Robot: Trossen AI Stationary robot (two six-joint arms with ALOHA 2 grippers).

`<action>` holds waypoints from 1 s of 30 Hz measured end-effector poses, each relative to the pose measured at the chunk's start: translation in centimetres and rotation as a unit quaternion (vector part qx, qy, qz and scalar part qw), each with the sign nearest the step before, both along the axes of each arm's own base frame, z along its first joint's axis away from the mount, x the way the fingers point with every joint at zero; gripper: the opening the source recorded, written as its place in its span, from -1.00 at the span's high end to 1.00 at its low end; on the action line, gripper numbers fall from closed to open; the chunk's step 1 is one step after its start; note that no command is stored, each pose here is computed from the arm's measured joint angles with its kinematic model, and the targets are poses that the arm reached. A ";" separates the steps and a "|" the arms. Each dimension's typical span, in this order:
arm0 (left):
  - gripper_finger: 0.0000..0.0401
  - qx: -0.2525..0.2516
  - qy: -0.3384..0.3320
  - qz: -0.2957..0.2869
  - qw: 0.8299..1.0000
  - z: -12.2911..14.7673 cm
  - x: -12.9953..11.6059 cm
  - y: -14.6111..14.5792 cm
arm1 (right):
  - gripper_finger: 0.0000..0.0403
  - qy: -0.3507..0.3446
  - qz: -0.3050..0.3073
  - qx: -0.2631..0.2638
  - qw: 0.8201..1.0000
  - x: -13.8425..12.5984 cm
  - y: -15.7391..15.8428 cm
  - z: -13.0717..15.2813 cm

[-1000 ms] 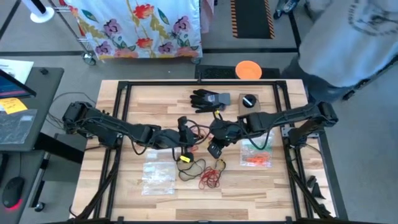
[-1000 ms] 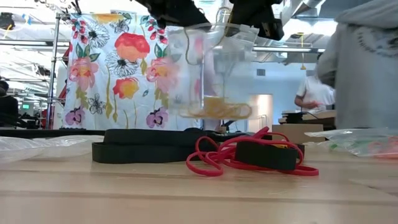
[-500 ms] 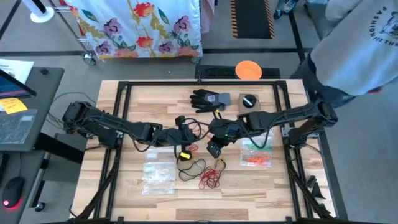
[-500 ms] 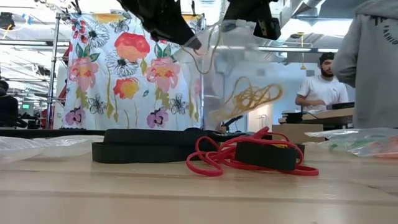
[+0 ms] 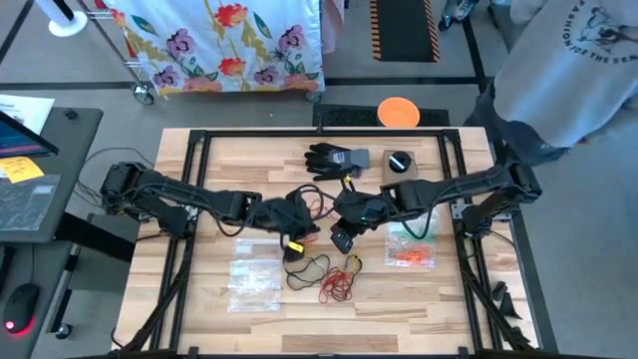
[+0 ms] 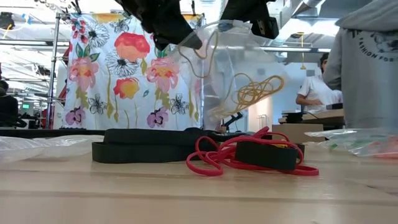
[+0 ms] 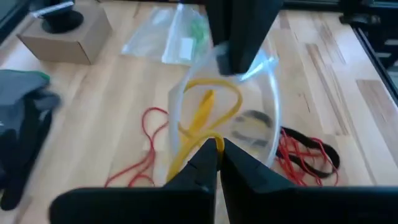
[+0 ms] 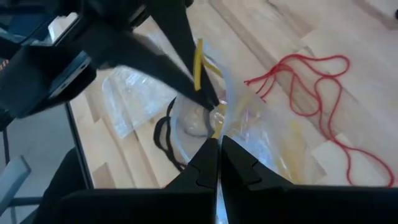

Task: Sort rubber bands
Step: Put the yellow rubber band into the transparent zip bag

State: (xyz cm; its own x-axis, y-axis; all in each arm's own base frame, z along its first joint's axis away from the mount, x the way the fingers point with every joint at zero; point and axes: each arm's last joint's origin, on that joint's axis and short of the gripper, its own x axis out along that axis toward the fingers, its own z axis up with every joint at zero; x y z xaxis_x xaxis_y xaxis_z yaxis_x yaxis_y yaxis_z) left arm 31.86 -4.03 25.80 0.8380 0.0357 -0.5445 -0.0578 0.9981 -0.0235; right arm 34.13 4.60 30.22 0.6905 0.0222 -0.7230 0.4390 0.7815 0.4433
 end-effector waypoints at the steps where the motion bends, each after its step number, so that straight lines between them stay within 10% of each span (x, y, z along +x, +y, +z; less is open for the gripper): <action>1: 0.93 -0.002 -0.002 -0.002 1.000 0.0 0.0 0.0 | 0.96 0.000 -0.001 0.000 1.000 0.0 -0.1 0.0; 13: 0.22 -0.003 0.034 -0.013 0.999 2.5 0.2 0.3 | 0.96 0.004 0.002 0.014 1.000 0.1 -0.8 0.0; 30: 0.19 -0.003 0.127 -0.094 0.987 5.2 -0.9 0.5 | 0.96 0.002 -0.004 0.023 1.000 0.2 -2.3 0.0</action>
